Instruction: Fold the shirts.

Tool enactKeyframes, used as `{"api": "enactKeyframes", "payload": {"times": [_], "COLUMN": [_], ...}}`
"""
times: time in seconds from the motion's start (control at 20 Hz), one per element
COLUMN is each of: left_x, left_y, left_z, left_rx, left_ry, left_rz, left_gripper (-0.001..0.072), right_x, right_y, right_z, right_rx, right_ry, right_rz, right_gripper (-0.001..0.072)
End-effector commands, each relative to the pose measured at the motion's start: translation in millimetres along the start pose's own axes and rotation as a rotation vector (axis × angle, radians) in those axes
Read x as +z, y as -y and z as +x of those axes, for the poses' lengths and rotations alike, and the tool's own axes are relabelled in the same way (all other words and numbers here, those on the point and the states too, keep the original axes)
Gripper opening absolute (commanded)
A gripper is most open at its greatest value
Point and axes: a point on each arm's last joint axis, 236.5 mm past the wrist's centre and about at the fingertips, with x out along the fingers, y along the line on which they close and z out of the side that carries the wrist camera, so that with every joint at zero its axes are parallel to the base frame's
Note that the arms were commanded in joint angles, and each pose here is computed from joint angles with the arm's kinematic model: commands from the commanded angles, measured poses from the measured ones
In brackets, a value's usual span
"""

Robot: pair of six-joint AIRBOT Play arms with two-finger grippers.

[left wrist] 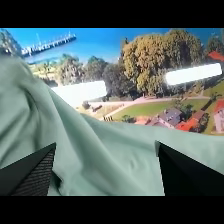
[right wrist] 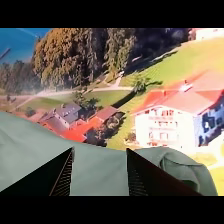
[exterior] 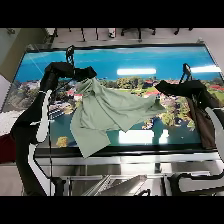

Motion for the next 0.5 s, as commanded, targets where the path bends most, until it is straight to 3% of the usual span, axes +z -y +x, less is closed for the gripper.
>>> {"api": "enactKeyframes", "payload": {"times": [0.0,0.05,0.1,0.3,0.45], "left_x": [-13,-18,-27,-103,-164], "left_y": [-3,-9,-17,-50,-67], "left_z": [-35,-58,-80,-145,-145], "left_rx": [-0.006,-0.005,0.001,0.019,0.036], "left_ry": [-0.088,-0.131,-0.178,-0.42,-0.484], "left_rz": [-0.043,-0.051,-0.074,-0.245,-0.382], "left_gripper": [0.0692,0.0692,0.0691,0.0691,0.0691], "right_x": [-6,-13,-20,-56,-88], "right_y": [18,34,52,110,115], "right_z": [-26,-39,-51,-80,-68], "right_rx": [0.01,-0.001,-0.019,-0.103,-0.079], "right_ry": [-0.11,-0.16,-0.202,-0.359,-0.47], "right_rz": [-0.017,-0.008,0.006,0.06,0.104], "right_gripper": [0.0392,0.0435,0.0551,0.0569,0.0568]}}
